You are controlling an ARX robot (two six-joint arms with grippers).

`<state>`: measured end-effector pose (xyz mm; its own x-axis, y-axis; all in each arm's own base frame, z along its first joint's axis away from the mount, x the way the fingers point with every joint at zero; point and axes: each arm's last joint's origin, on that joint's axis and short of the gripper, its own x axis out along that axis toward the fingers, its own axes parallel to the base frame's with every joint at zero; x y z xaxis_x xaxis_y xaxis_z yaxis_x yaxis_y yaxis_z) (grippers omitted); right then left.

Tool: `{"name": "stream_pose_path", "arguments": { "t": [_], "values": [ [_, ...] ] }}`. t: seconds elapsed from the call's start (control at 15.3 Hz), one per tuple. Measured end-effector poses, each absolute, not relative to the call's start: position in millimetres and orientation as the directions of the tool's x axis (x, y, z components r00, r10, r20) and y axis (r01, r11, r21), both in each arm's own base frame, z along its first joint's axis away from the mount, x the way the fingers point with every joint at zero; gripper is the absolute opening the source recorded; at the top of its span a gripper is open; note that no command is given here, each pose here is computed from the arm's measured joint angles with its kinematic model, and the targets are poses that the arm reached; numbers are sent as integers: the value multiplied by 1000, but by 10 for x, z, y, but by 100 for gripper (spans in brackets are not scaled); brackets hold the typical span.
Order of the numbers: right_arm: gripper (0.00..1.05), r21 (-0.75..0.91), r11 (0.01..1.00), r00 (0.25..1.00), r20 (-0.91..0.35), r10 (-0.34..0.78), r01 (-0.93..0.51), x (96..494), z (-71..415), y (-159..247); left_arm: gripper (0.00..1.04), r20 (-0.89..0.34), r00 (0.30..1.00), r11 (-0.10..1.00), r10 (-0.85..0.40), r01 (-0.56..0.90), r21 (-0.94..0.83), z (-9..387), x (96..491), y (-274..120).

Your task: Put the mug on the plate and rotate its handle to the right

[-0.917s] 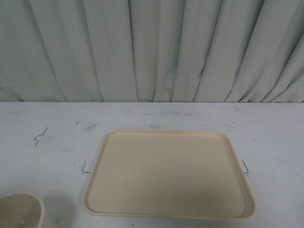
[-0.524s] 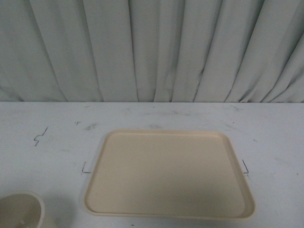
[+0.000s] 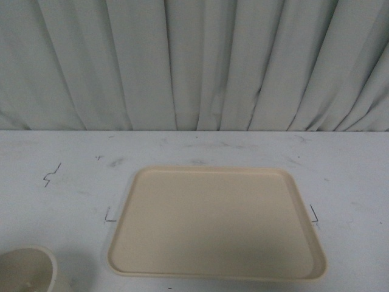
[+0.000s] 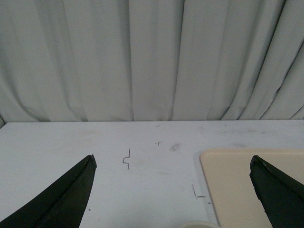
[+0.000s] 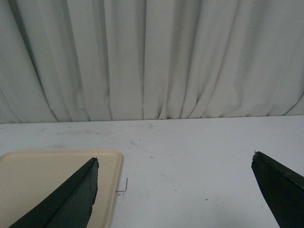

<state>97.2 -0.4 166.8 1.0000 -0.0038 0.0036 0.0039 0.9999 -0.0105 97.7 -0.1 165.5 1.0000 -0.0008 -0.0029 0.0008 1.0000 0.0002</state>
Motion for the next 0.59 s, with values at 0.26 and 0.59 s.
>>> {"name": "stream_pose_path", "arguments": {
  "t": [0.26, 0.59],
  "values": [
    [98, -9, 1000, 1000, 4, -3, 3, 972, 1668, -4, 98, -380, 910, 978, 167, -104, 181, 1719, 1027, 17],
    [98, -8, 1000, 1000, 4, 0, 0, 972, 1668, 0, 98, -602, 782, 979, 160, -46, 200, 1914, 1439, 122]
  ]
}}
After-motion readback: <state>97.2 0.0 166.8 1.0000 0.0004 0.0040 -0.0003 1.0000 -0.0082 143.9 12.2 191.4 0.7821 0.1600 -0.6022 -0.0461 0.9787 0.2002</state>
